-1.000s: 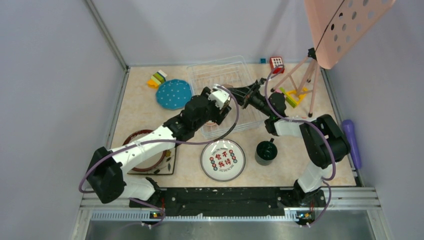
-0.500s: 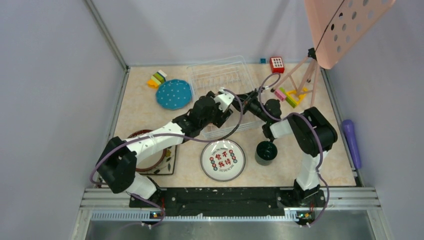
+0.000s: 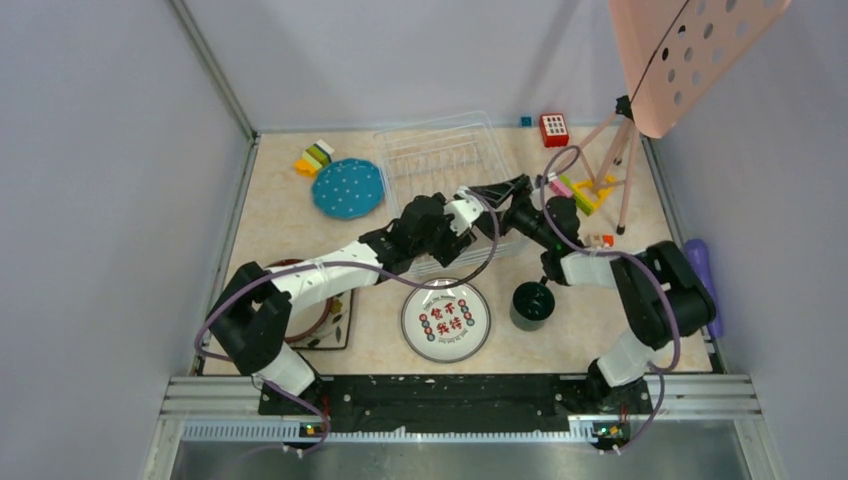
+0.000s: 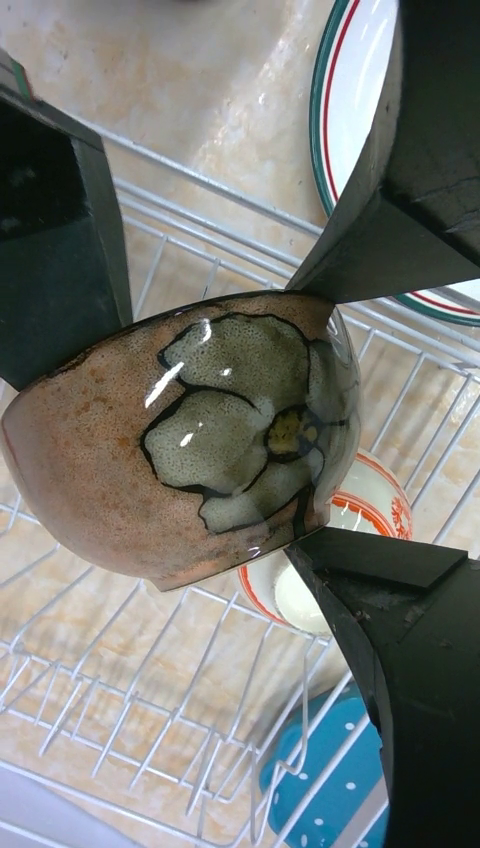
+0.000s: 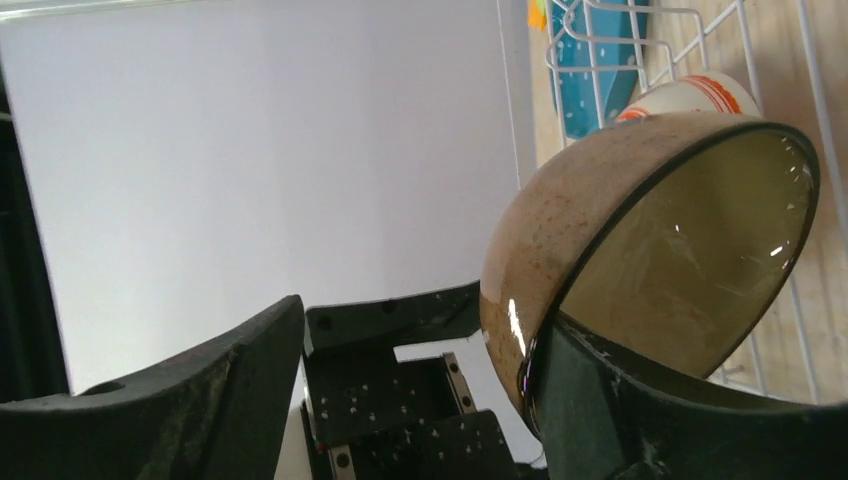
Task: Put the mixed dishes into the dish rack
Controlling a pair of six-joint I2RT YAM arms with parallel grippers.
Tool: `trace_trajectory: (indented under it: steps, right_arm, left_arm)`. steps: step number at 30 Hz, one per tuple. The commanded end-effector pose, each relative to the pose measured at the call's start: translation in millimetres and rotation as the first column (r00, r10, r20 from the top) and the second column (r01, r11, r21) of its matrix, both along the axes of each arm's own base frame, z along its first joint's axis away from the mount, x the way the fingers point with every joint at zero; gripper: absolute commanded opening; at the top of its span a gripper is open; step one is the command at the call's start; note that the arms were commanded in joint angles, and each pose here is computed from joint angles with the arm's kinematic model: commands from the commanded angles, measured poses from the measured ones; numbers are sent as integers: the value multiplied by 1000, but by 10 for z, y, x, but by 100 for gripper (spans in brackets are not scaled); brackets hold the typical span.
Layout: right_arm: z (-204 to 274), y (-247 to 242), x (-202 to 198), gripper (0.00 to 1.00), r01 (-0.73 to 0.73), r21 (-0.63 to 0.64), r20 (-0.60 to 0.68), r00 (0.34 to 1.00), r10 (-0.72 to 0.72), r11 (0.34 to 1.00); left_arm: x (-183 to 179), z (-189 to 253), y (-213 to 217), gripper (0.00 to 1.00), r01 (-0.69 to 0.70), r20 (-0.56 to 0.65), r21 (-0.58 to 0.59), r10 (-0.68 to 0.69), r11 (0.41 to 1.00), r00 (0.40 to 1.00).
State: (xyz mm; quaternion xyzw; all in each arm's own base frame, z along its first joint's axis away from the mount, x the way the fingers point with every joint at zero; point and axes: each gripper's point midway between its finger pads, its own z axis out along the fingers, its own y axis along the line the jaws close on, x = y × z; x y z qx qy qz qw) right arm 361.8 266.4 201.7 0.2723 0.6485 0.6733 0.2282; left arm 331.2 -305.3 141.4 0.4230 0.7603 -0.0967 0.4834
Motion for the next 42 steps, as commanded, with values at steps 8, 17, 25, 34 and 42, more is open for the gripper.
trace_trajectory:
  steps: [8, 17, 25, 34, 42]
  right_arm:
    - [341, -664, 59, 88, 231, -312, 78, 973, -218, 921]
    - [408, -917, -10, 87, 259, -417, 124, 966, -228, 871]
    - [420, -1214, -82, 86, 329, -406, 141, 944, -297, 852]
    - [685, -1747, -257, 85, 468, -429, 218, 884, -414, 773]
    - [911, -1878, -443, 85, 488, -407, 279, 871, -403, 772]
  left_arm:
    - [87, 215, -105, 0, 35, 41, 4, -36, 999, 999]
    - [158, 166, -111, 0, 7, 97, 116, -18, 993, 995]
    - [221, 273, -316, 0, -25, 180, 199, -11, 980, 984]
    - [411, 240, -501, 0, -77, 269, 339, -18, 937, 963]
    - [525, -17, -592, 0, -63, 206, 441, -33, 896, 978]
